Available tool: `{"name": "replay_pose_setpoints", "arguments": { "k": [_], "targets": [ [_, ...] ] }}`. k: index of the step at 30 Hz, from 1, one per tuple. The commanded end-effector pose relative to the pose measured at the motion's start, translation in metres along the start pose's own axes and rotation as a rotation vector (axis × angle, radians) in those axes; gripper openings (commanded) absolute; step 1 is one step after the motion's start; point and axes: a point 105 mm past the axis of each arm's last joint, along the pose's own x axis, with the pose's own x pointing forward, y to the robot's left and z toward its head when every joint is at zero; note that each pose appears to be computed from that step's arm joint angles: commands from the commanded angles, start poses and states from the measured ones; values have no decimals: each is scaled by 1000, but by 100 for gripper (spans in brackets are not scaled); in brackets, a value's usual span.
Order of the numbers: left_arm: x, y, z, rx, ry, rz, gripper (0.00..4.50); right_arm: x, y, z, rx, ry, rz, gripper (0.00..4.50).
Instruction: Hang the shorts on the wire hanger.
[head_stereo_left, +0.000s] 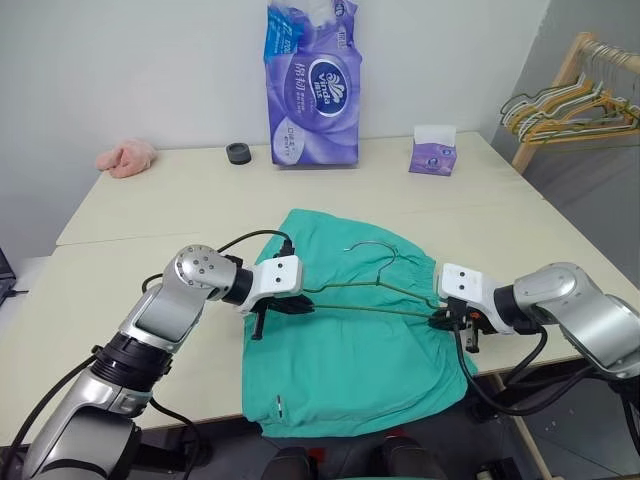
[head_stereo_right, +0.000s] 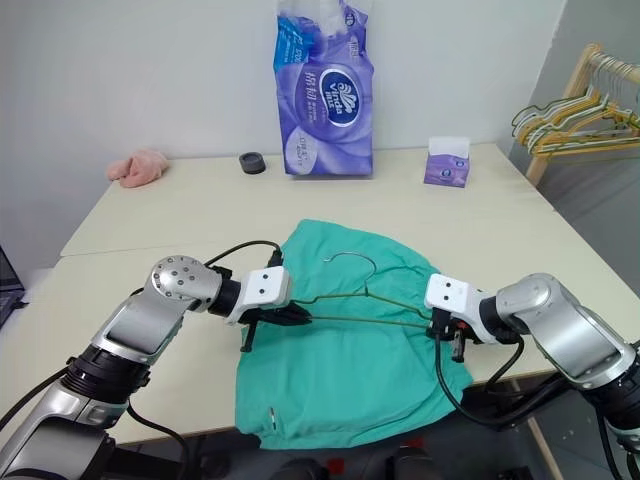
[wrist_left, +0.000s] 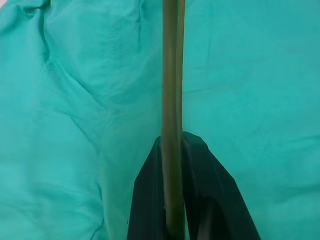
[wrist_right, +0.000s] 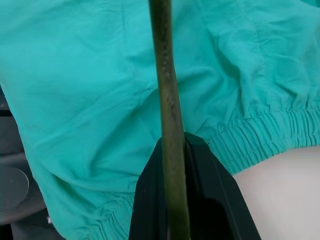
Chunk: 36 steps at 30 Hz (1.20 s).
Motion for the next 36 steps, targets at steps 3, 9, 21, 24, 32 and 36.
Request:
{"name": "replay_pose_setpoints", "arguments": {
  "k": [3, 9, 21, 24, 32, 36],
  "targets": [
    [-2, 10, 22, -9, -112, 53, 189, -8, -4, 1, 11, -18, -48, 0],
    [-7, 22, 20, -149, -207, 122, 334, -10, -7, -7, 57, -27, -79, 0],
    [-78, 80, 7, -498, -488, 416, 334, -40, 1, -53, 376, -63, -219, 0],
    [-68, 69, 13, -498, -500, 325, 334, -54, 8, -75, 489, -58, -288, 0],
    [-41, 18, 17, -428, -384, 13, 334, -78, 35, -132, 748, 1, -423, 0],
    [-34, 15, 16, -377, -340, -10, 334, -77, 53, -140, 814, 13, -415, 0]
  ]
}}
